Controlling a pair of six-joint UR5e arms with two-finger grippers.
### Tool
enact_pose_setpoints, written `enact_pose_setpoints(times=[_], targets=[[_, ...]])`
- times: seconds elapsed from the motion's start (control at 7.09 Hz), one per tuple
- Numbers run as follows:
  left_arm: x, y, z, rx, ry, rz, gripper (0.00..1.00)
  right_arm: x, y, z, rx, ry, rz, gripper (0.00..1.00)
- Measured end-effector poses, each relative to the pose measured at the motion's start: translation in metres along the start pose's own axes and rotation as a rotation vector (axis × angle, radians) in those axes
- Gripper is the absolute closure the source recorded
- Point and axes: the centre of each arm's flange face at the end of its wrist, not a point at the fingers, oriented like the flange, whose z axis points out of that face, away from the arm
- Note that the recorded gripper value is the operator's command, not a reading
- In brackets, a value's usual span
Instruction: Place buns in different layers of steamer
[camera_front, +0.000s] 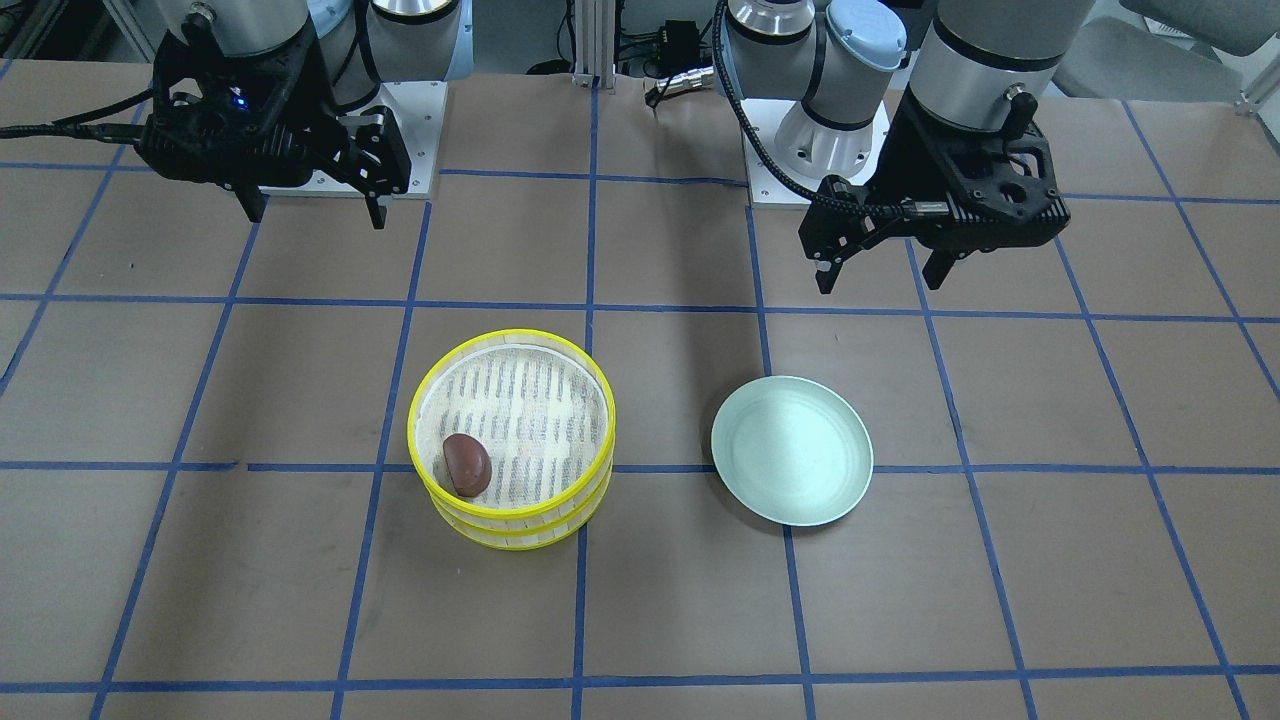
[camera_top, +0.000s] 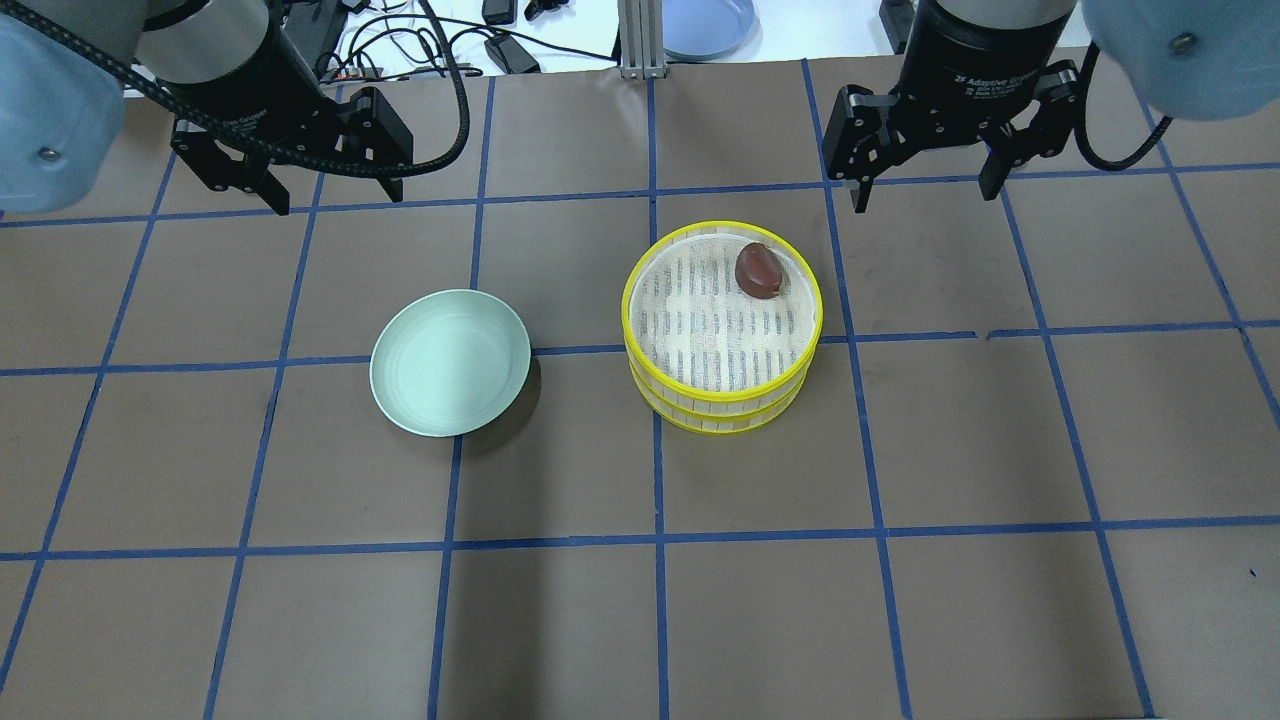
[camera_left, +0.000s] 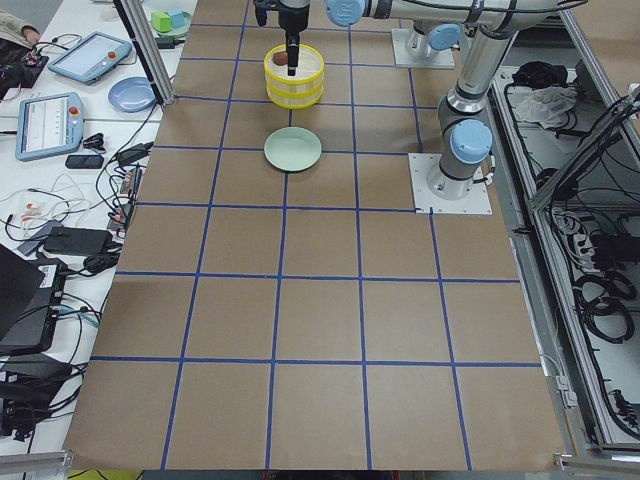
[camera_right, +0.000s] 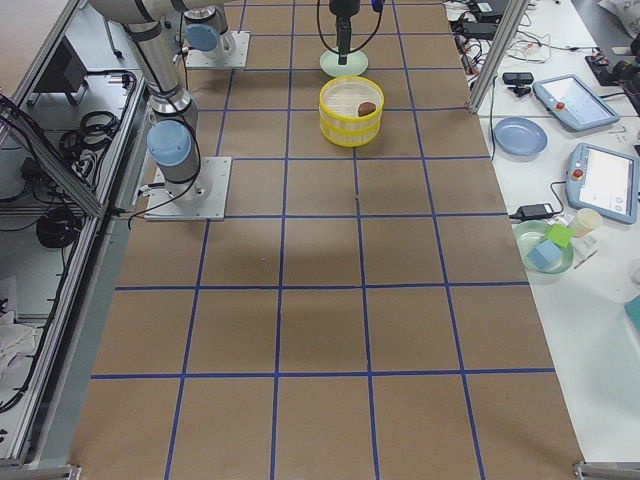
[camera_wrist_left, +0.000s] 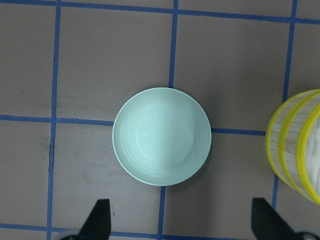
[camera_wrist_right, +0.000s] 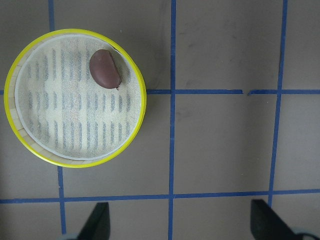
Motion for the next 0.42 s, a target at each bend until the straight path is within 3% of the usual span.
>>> enact_pose_setpoints(times=[0.42], targets=[[0.0018,0.0010,0.0016,-0.015,-0.003,0.005,0.00,-0.0004,0.0008,-0.0002,0.000,0.000,0.000,0.00]])
